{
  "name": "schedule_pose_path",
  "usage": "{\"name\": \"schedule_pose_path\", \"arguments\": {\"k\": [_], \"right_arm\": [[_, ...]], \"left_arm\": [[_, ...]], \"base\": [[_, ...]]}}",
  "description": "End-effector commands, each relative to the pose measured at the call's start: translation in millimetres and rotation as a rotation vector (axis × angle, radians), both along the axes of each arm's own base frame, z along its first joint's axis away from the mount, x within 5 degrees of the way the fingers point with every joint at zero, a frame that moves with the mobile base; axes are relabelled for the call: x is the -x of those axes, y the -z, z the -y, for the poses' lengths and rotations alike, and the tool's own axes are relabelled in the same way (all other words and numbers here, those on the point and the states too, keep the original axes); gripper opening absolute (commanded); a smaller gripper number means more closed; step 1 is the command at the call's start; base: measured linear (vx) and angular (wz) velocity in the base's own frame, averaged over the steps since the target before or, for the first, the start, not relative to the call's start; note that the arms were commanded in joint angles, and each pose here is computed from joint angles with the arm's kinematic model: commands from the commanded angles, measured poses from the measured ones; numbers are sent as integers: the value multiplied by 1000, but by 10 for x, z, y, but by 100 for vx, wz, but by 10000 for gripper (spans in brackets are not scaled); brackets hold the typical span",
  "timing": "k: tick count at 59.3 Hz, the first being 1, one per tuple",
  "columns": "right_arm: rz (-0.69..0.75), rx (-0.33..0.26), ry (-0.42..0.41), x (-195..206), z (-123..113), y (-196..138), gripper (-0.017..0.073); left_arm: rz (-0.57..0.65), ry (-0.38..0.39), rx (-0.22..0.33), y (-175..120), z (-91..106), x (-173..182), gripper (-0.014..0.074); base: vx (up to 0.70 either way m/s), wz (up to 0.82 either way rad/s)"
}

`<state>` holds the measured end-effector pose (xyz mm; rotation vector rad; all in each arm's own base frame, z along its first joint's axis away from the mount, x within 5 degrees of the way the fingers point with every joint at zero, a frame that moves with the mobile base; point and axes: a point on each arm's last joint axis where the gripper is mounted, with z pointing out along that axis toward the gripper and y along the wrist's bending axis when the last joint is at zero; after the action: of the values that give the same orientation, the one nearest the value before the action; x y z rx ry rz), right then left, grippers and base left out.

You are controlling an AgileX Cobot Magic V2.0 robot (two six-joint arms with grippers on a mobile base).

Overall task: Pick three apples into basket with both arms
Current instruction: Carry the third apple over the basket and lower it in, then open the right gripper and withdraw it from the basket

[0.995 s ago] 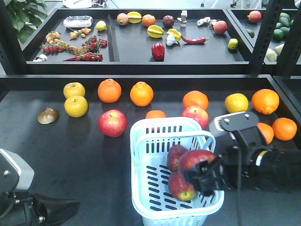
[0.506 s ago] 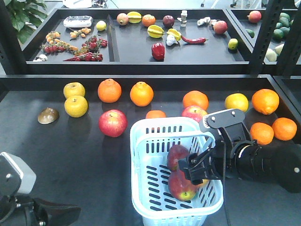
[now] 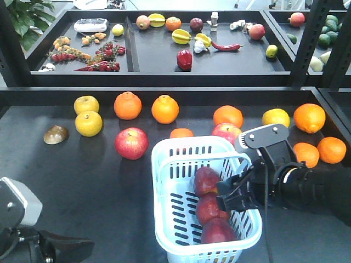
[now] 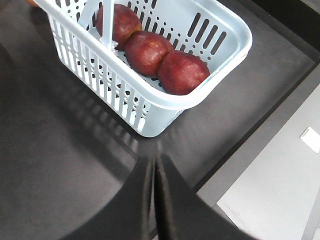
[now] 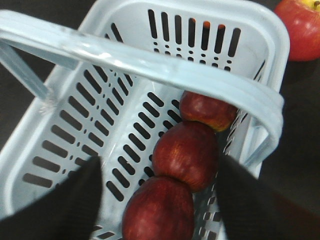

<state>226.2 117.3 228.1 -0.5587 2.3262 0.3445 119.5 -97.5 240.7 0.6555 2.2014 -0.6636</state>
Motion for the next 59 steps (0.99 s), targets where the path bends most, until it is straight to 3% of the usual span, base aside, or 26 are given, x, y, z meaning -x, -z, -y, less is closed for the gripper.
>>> {"name": "schedule_pose_path", "arguments": {"k": [1, 6, 14, 27, 44, 59], "right_arm": [[90, -22, -23, 42, 14, -248, 165], [73, -8, -67, 135, 31, -302, -17], [61, -40, -102, 336, 73, -461, -8], [186, -100, -133, 747, 222, -709, -5], [194, -103, -89, 1221, 489, -124, -5], [246, -119, -64, 1279, 542, -50, -5]], "left_arm": [[33, -29, 45, -104, 13, -32, -6], [33, -29, 45, -104, 13, -32, -6], [33, -29, 45, -104, 13, -32, -6], [33, -29, 45, -104, 13, -32, -6], [34, -30, 45, -105, 13, -34, -6], [5, -4, 42, -89, 23, -4, -6]], "base": [[0, 0], [0, 0], [0, 0], [0, 0], [0, 0], [0, 0]]}}
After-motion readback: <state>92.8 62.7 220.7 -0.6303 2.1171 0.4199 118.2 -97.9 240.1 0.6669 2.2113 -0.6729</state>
